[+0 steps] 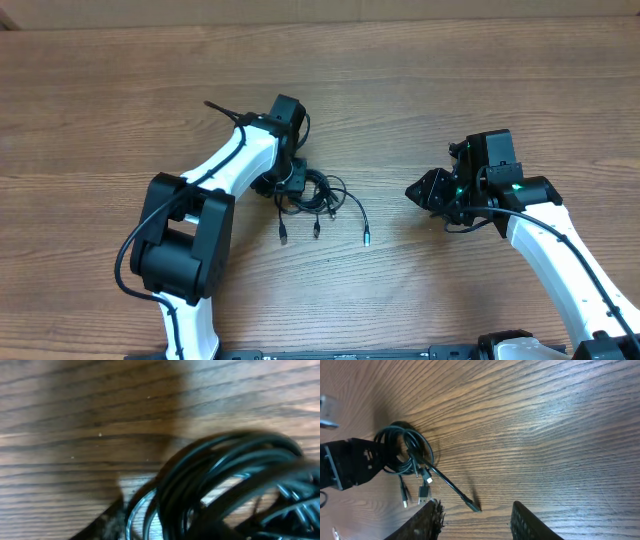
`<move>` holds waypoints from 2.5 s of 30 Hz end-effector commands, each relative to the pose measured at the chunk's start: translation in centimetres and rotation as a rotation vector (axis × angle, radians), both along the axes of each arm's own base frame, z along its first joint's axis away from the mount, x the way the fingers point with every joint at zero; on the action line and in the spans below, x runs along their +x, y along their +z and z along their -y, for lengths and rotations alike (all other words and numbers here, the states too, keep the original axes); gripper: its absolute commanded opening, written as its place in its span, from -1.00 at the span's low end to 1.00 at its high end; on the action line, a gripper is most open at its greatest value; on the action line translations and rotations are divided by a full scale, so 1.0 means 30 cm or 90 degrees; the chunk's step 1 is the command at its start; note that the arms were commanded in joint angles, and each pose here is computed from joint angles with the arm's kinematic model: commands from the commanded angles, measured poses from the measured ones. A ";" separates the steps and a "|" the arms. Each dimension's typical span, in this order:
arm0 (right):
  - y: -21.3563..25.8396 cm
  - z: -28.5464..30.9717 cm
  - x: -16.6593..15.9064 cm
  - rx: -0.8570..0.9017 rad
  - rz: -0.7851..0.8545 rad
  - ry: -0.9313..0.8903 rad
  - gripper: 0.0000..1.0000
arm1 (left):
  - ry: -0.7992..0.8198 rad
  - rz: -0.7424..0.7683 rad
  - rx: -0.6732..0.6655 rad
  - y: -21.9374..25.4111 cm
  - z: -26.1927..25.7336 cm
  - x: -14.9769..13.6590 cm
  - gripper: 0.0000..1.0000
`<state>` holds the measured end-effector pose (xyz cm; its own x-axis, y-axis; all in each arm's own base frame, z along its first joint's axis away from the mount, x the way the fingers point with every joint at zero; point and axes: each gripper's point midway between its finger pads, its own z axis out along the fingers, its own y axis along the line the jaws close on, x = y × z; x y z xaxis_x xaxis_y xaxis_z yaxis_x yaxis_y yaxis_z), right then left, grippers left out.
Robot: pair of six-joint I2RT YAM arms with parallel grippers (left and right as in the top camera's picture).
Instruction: Untangle cables
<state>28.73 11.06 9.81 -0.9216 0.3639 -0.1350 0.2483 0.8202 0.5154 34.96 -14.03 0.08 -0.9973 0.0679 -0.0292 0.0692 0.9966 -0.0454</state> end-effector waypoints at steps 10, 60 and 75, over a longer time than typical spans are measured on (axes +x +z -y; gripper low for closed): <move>-0.007 0.000 -0.002 -0.008 0.004 0.008 -0.12 | -0.072 0.000 -0.118 -0.002 0.113 0.010 -0.92; -0.186 -0.081 -0.093 -0.104 -0.046 0.138 -0.92 | -0.439 0.071 -0.326 0.278 0.421 -0.043 -0.92; -0.226 0.234 -0.189 -0.356 -0.184 -0.257 -0.33 | -0.362 0.048 -0.261 0.247 0.303 -0.005 -0.92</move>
<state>22.52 4.57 3.00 -0.7864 0.6041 -0.1289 0.6154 0.7841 -0.0801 33.70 -23.14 5.45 -0.7875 0.5878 -0.1854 0.6100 0.7002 -0.3711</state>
